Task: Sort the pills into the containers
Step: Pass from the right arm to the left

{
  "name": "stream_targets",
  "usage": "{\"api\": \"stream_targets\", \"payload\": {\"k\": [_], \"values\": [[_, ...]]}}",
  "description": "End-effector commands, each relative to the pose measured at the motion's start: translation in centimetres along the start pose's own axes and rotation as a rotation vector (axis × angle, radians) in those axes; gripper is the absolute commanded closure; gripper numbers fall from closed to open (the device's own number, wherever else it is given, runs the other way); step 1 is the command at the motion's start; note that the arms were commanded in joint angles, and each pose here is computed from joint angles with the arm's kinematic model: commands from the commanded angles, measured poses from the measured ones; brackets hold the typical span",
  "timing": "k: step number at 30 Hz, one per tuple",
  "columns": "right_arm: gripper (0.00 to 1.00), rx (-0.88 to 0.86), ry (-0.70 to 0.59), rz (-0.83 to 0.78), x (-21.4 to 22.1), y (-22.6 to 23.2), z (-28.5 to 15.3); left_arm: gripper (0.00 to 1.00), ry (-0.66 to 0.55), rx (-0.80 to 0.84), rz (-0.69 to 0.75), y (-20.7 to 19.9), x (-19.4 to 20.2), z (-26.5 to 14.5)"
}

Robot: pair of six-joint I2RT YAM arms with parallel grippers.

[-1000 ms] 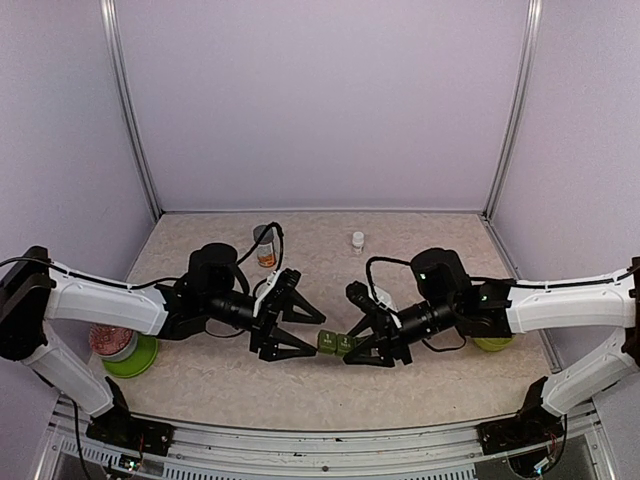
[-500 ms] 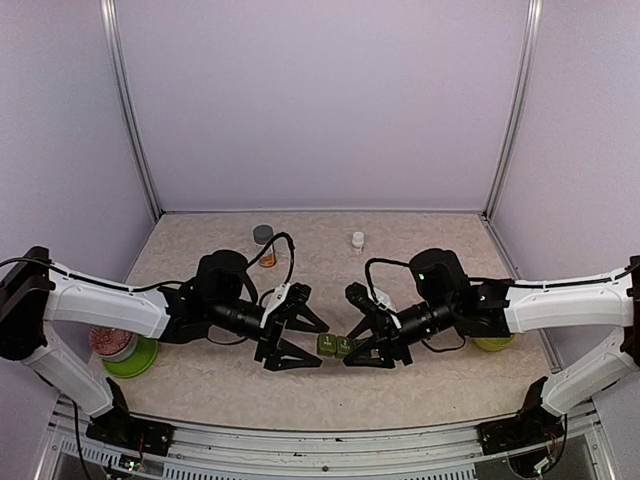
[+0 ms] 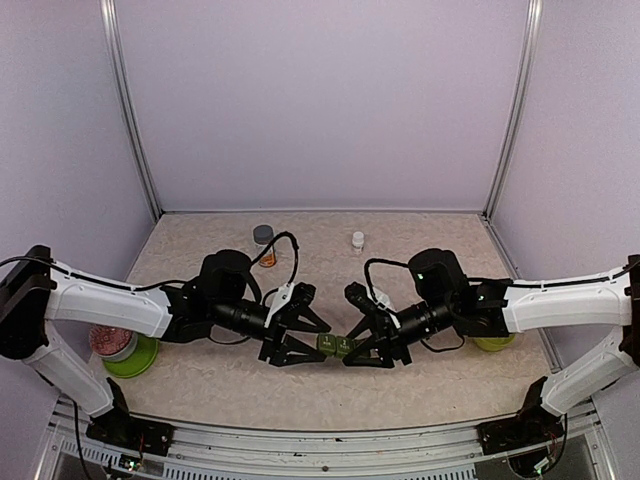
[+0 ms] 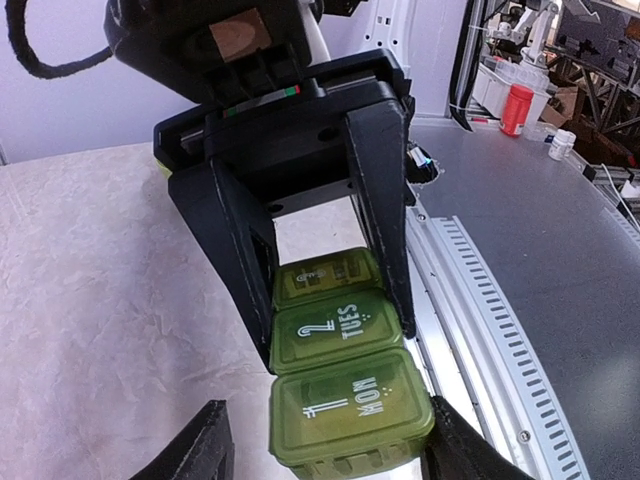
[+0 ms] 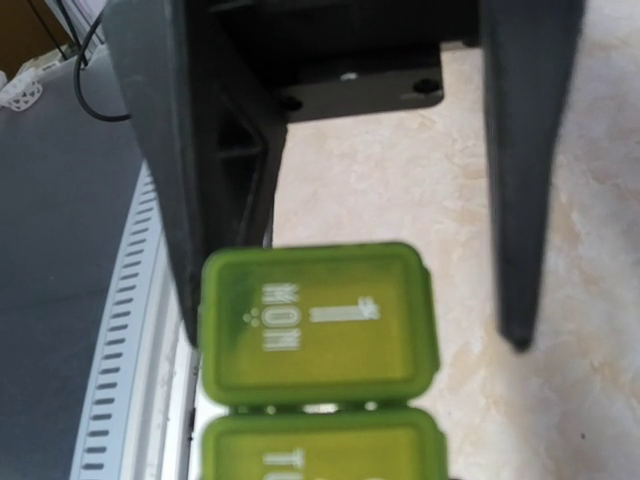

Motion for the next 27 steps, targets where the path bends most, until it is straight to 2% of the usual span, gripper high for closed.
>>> {"api": "stream_targets", "payload": {"k": [1,6,9,10,14,18,27], "values": [[0.59,-0.001,-0.039,-0.019,-1.55,-0.23,0.00,0.36,0.011,-0.007,0.002,0.52,-0.29,0.60],[0.58,0.008,-0.039,-0.019,-1.54,-0.34,-0.05,0.38,0.021,-0.010,-0.017,0.89,-0.02,0.95],[0.58,0.012,-0.036,-0.017,-1.40,-0.40,-0.03,0.50,0.028,-0.015,-0.037,1.20,0.15,1.17],[0.58,0.014,-0.035,-0.016,-1.33,-0.44,-0.02,0.51,0.028,-0.013,-0.041,1.25,0.15,1.23],[0.58,0.028,-0.033,-0.012,-1.19,-0.70,0.00,0.51,0.020,0.003,-0.047,1.08,0.02,1.31],[0.58,0.028,-0.032,-0.011,-1.13,-0.68,0.03,0.47,0.011,0.005,-0.040,0.94,-0.17,1.18],[0.58,0.059,-0.031,-0.012,-1.09,-1.19,0.02,0.54,-0.005,0.034,-0.063,0.90,-0.25,1.15]]}}
Point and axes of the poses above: each gripper's point midway between its finger pads, its own z axis out along the fingers, its own y axis along the line the jaws close on, x = y × z, the point moved 2 cm from there along -z, back along the fingers, and after that the axes turned 2 degrees about z, right-handed, at the moved point
